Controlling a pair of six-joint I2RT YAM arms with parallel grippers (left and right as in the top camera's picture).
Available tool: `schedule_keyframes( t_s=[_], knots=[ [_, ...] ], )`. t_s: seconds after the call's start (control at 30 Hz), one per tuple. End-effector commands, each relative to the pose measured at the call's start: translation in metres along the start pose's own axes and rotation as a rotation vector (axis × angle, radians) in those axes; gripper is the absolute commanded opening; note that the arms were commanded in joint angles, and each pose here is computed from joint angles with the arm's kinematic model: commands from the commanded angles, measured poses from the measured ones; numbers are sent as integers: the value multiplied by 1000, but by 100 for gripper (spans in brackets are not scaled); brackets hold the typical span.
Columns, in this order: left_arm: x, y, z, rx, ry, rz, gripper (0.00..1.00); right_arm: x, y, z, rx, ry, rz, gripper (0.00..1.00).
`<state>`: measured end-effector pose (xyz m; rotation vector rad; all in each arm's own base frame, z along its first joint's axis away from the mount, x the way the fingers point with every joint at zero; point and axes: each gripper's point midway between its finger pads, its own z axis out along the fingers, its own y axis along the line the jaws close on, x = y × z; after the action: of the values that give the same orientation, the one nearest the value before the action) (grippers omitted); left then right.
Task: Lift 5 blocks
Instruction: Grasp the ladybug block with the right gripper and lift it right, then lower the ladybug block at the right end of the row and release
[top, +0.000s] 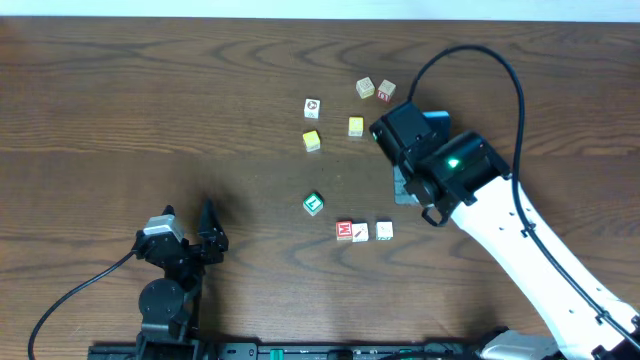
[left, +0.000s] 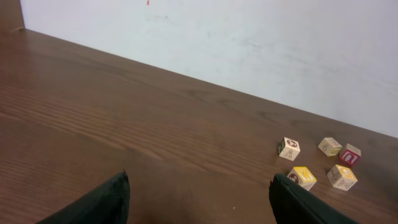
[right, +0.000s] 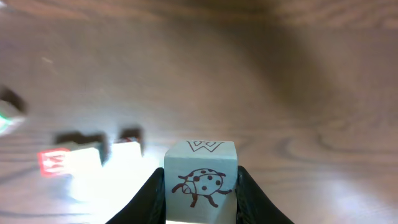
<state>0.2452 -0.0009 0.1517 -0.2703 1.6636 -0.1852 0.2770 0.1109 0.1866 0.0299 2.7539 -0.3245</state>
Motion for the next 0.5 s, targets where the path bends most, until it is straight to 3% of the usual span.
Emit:
schedule_keyframes(
  t_s=[0.0,0.17,0.47],
  knots=[
    [17,8,1,-33,53,11,72,24,-9,31,82,52,34,16],
    [17,8,1,-33,53,11,72,65,5,81,41,133,36,14],
    [17,8,1,-33,53,11,72,99,31,119,-89,182,58,14]
  ],
)
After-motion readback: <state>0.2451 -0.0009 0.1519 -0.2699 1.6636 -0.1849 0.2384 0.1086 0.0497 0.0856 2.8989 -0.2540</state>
